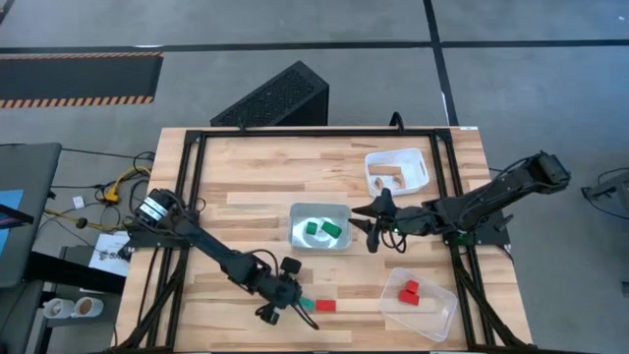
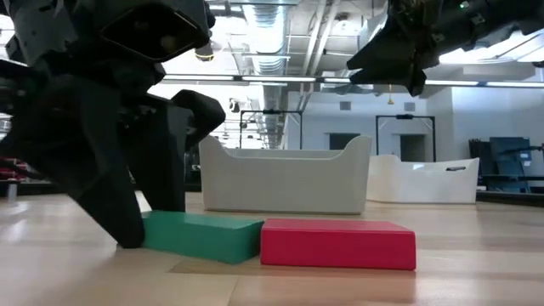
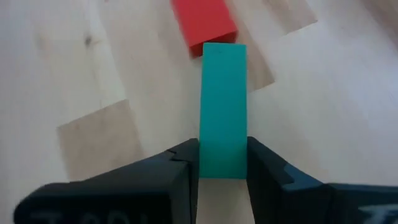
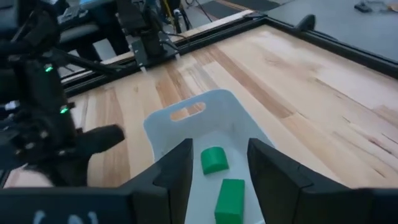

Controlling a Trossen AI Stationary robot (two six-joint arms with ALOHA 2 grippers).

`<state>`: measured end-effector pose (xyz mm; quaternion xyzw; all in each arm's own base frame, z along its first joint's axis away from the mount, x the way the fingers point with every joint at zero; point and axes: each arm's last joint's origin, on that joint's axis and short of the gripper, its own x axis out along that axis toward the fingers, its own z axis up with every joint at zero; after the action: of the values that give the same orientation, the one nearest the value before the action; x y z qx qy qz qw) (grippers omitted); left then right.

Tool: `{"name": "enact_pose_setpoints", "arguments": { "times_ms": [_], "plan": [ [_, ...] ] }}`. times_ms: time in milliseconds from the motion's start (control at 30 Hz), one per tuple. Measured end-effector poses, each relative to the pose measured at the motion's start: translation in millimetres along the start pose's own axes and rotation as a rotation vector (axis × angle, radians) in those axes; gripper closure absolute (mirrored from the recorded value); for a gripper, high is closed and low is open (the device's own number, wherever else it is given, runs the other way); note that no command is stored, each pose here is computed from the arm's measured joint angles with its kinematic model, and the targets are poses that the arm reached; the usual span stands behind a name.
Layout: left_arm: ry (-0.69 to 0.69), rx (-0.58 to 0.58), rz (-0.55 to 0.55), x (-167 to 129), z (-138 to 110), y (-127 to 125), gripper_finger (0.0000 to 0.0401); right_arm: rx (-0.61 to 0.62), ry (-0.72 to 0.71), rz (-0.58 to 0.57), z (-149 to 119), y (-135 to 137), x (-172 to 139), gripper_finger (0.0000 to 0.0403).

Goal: Sort & place blocks by color
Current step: Put the green block into the gray bin, then put the red block into the transparent bin

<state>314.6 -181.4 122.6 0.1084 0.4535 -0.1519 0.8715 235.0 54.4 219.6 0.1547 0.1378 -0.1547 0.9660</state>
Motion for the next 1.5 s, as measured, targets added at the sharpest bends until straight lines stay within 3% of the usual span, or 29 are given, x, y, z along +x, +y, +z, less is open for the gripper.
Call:
{"name": "enact_pose_setpoints", "arguments": {
  "times_ms": [133,300,400,700,1000,1300,1500],
  "plan": [
    [0.062,0.003,0.059,-24,9,9,0.0337,-0.03,-0.038,0.014,6,0,-2,0.0234],
    [0.017,0.052,0.22,-69,27,24,0.0337,-0.037,-0.05,-0.009,9,-5,1,0.0237],
    [-0.019,0.073,0.255,-83,32,40,0.0337,-0.034,-0.055,-0.019,10,-7,3,0.0236],
    [0.002,0.004,0.389,-85,31,111,0.0337,-0.024,-0.07,-0.018,12,-8,4,0.0239],
    [-0.052,-0.166,0.272,-88,23,162,0.0275,0.01,-0.131,0.051,16,3,0,0.0235],
    [-0.061,-0.138,0.238,-93,23,166,0.025,0.014,-0.142,0.118,14,15,-7,0.0219],
    [-0.167,-0.108,0.305,-134,31,164,0.0268,-0.001,-0.134,0.179,9,27,-15,0.0199]
  ]
}}
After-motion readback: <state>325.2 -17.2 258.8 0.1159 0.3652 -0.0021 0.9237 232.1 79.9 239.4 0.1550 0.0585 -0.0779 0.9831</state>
